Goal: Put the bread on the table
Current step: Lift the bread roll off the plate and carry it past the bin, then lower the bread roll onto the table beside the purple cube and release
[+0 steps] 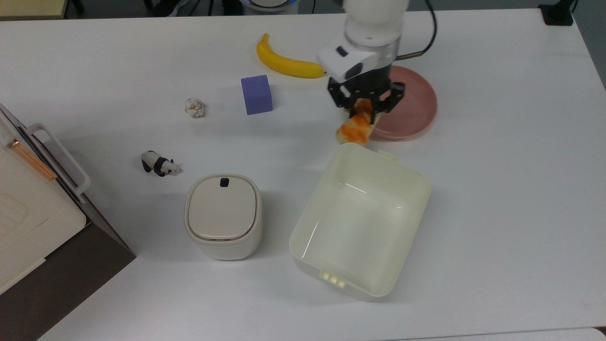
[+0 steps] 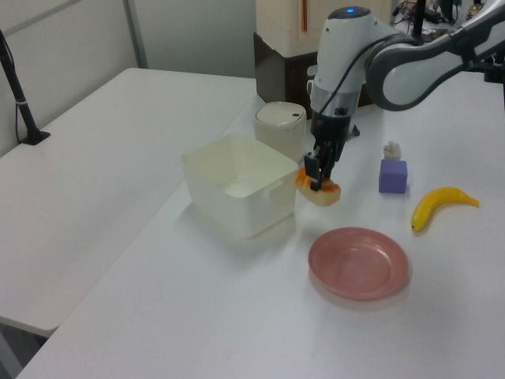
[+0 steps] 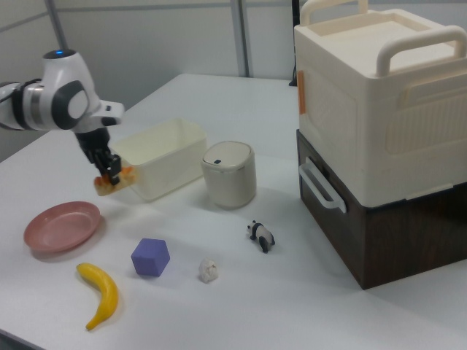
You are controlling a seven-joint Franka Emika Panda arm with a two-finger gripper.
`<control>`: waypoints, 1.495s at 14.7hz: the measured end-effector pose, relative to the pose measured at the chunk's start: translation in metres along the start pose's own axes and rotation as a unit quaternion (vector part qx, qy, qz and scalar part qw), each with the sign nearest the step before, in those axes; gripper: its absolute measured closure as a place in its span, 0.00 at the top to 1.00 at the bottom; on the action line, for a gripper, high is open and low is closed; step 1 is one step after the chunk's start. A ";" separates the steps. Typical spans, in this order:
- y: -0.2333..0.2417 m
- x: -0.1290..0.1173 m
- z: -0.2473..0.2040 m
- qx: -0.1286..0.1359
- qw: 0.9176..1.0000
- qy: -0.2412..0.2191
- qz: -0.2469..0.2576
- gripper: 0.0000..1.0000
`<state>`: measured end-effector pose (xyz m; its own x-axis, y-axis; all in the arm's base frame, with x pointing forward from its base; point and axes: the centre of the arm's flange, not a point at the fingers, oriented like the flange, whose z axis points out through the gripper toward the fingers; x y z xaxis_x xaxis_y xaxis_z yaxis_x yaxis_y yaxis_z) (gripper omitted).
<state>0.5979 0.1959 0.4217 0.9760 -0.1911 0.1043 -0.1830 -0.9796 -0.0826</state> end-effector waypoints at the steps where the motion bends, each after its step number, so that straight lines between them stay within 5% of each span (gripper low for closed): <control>1: 0.012 0.006 0.000 -0.002 1.000 -0.001 0.003 0.41; 22: 0.138 0.038 -0.017 -0.030 0.998 -0.047 -0.016 0.41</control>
<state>0.6080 0.0522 0.4307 0.9876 -0.1564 0.0119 -0.1561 -0.9875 -0.0217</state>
